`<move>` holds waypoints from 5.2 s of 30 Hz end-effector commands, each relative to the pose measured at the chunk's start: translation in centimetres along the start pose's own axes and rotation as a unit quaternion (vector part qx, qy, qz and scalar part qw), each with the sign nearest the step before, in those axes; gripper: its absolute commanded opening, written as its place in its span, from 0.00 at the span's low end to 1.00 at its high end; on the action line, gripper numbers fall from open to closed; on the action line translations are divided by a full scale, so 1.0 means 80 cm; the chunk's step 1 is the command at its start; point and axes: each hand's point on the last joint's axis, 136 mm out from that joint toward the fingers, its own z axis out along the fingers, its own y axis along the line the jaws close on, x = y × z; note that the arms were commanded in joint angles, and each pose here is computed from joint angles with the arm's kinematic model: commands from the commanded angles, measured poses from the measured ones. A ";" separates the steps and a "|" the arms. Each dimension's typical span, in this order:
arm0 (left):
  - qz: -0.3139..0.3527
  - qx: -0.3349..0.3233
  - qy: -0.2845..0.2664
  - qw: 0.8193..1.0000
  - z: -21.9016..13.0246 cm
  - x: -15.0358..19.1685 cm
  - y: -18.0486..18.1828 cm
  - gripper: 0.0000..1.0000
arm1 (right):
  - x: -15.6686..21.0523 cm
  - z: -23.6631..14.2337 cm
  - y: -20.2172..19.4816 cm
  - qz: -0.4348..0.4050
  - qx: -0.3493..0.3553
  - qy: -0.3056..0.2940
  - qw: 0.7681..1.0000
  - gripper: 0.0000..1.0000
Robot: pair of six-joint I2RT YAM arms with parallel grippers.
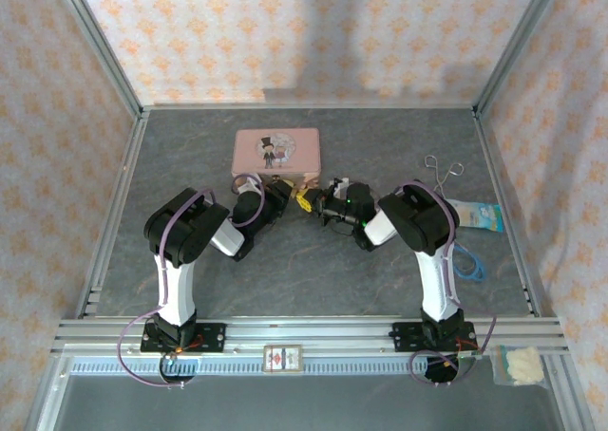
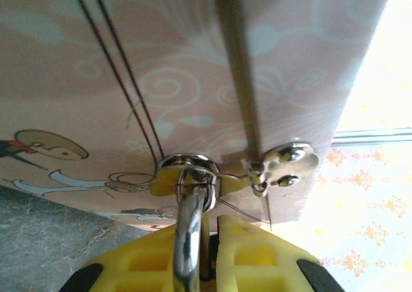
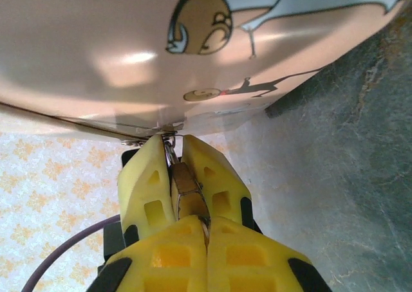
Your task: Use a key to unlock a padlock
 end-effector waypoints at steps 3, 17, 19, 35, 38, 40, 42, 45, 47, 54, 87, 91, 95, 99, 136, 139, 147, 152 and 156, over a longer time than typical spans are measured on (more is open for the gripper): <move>0.060 0.087 0.203 0.974 -0.020 0.115 -0.059 0.00 | 0.067 0.009 0.107 -0.047 -0.103 0.100 0.988 0.00; 0.178 0.230 0.230 0.929 -0.055 0.116 -0.078 0.00 | 0.080 -0.022 0.148 0.221 -0.133 0.198 0.946 0.00; 0.194 0.234 0.223 0.926 -0.057 0.115 -0.076 0.00 | 0.077 -0.026 0.151 0.251 -0.149 0.197 0.936 0.00; 0.170 0.205 0.175 0.948 -0.044 0.089 -0.079 0.00 | 0.051 -0.010 0.121 0.140 -0.123 0.122 0.975 0.15; 0.152 0.180 0.157 0.959 -0.036 0.078 -0.078 0.00 | 0.043 -0.006 0.106 0.062 -0.088 0.084 0.991 0.28; 0.139 0.165 0.145 0.966 -0.032 0.071 -0.078 0.00 | 0.036 -0.008 0.091 0.027 -0.058 0.056 0.996 0.35; 0.123 0.153 0.133 0.972 -0.028 0.064 -0.077 0.00 | 0.031 -0.011 0.078 0.002 -0.031 0.037 0.999 0.40; 0.094 0.128 0.117 0.980 -0.021 0.054 -0.071 0.00 | 0.032 -0.020 0.062 -0.037 0.003 0.027 0.999 0.47; 0.077 0.113 0.109 0.985 -0.017 0.049 -0.068 0.00 | 0.035 -0.028 0.053 -0.069 0.024 0.022 0.997 0.51; 0.060 0.046 0.111 0.991 -0.003 0.047 -0.044 0.00 | 0.011 -0.073 0.025 -0.266 0.203 -0.038 0.942 0.56; 0.043 -0.001 0.186 0.982 0.007 0.065 -0.040 0.00 | 0.008 -0.062 -0.024 -0.613 0.470 0.101 0.627 0.37; 0.041 0.002 0.190 0.981 0.006 0.066 -0.043 0.00 | -0.005 -0.057 -0.029 -0.621 0.481 0.088 0.613 0.37; 0.040 0.006 0.190 0.981 0.004 0.066 -0.048 0.00 | -0.015 -0.055 -0.031 -0.626 0.491 0.073 0.602 0.30; 0.038 0.009 0.190 0.981 0.001 0.066 -0.050 0.00 | -0.014 -0.052 -0.027 -0.628 0.480 0.060 0.610 0.18; 0.083 0.041 0.194 0.977 -0.002 0.066 -0.028 0.00 | 0.005 -0.053 0.033 -0.472 0.293 0.122 0.823 0.41; 0.081 0.030 0.185 0.979 0.003 0.061 -0.025 0.00 | 0.006 -0.061 0.051 -0.482 0.290 0.102 0.821 0.45; 0.099 -0.045 0.152 0.982 0.003 0.046 0.017 0.01 | -0.018 -0.085 0.078 -0.494 0.311 0.000 0.812 0.47; 0.113 -0.085 0.143 0.980 -0.001 0.042 0.038 0.13 | -0.024 -0.094 0.092 -0.494 0.302 -0.044 0.814 0.47; 0.106 -0.077 0.137 0.982 -0.004 0.039 0.033 0.29 | -0.021 -0.095 0.096 -0.502 0.299 -0.053 0.810 0.47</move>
